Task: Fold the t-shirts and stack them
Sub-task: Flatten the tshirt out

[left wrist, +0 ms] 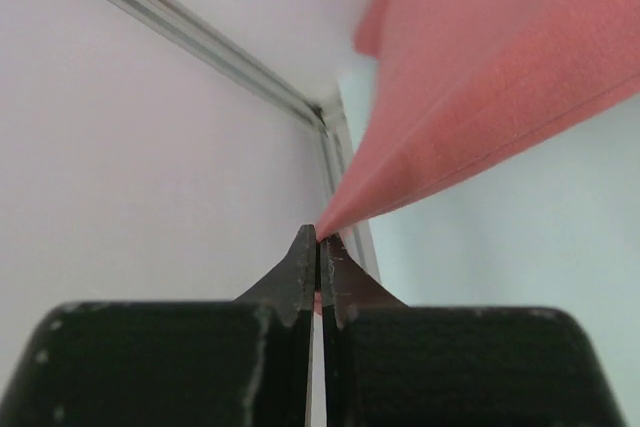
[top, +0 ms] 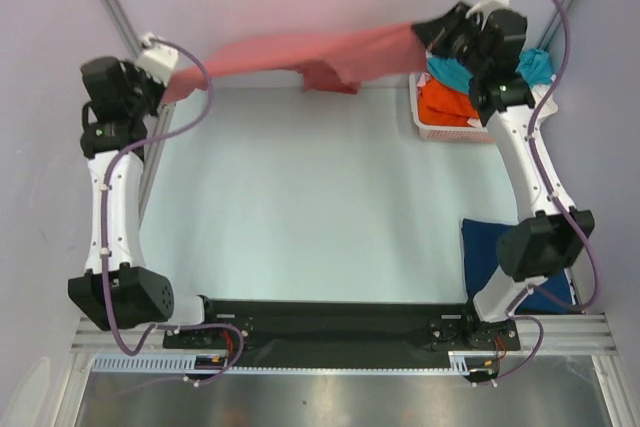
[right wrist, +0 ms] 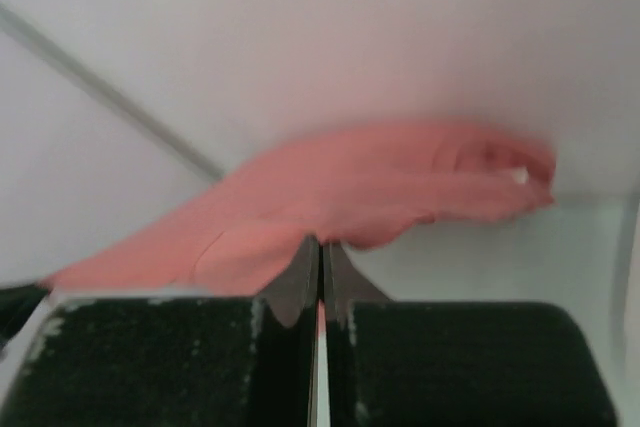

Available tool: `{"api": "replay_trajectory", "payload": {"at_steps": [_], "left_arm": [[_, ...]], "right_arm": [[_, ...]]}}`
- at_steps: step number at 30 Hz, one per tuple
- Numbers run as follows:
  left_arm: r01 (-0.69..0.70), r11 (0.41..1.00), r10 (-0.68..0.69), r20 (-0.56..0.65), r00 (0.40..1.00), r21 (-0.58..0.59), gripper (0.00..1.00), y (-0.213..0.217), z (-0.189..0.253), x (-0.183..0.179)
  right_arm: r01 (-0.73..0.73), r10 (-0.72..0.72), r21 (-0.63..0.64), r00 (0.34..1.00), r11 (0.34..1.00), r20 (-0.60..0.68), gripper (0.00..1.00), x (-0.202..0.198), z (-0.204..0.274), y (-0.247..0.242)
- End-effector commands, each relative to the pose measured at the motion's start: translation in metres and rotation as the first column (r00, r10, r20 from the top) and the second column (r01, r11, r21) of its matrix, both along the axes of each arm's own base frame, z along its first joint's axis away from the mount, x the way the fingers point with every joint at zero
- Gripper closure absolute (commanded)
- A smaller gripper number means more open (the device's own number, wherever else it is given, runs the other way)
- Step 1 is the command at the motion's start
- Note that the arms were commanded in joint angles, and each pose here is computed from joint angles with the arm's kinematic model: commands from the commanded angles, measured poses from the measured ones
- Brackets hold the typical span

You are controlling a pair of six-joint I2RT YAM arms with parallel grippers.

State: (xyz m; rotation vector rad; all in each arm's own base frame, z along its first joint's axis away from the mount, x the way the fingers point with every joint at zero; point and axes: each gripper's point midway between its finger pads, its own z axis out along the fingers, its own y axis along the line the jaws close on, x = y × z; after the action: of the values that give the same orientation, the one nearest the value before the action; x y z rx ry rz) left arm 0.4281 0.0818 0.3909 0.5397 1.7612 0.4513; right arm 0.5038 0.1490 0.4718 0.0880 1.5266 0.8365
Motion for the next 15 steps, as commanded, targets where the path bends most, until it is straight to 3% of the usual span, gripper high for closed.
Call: {"api": "replay_trajectory", "payload": {"at_steps": [1, 2, 3, 4, 6, 8, 9, 10, 15], "left_arm": [[0.038, 0.993, -0.030, -0.071, 0.997, 0.110, 0.99, 0.002, -0.045, -0.032], [0.053, 0.992, -0.041, -0.101, 0.994, 0.118, 1.00, -0.001, -0.061, -0.040], [0.072, 0.992, -0.051, -0.186, 0.981, 0.103, 1.00, -0.003, -0.105, -0.050], [0.083, 0.990, -0.056, -0.217, 0.975, 0.118, 1.00, -0.004, -0.121, -0.059], [0.101, 0.989, -0.065, -0.301, 0.951, 0.106, 0.99, -0.009, -0.164, -0.082], [0.113, 0.987, -0.066, -0.366, 0.928, 0.111, 1.00, -0.010, -0.189, -0.100], [0.124, 0.987, -0.070, -0.419, 0.905, 0.102, 1.00, -0.012, -0.214, -0.113], [0.133, 0.985, -0.069, -0.457, 0.887, 0.109, 1.00, -0.012, -0.226, -0.124], [0.175, 0.975, -0.060, -0.598, 0.799, 0.136, 1.00, -0.015, -0.269, -0.187]], "right_arm": [[-0.005, -0.004, -0.076, 0.993, 0.997, -0.118, 1.00, -0.040, -0.069, 0.000], [0.001, -0.009, -0.068, 0.993, 0.998, -0.117, 1.00, -0.066, -0.071, -0.004], [0.004, -0.014, -0.070, 0.989, 0.998, -0.150, 1.00, -0.077, -0.088, -0.006], [0.012, -0.037, -0.094, 0.961, 0.996, -0.273, 1.00, -0.089, -0.148, -0.010], [0.024, -0.050, -0.093, 0.954, 0.995, -0.295, 1.00, -0.125, -0.162, -0.015], [0.016, -0.058, -0.101, 0.904, 0.995, -0.424, 1.00, -0.158, -0.224, -0.018], [0.019, -0.055, -0.092, 0.907, 0.996, -0.416, 1.00, -0.177, -0.226, -0.021], [0.011, -0.062, -0.105, 0.868, 0.994, -0.492, 1.00, -0.195, -0.261, -0.022], [0.008, -0.062, -0.095, 0.810, 0.995, -0.583, 1.00, -0.252, -0.306, -0.025]]}}
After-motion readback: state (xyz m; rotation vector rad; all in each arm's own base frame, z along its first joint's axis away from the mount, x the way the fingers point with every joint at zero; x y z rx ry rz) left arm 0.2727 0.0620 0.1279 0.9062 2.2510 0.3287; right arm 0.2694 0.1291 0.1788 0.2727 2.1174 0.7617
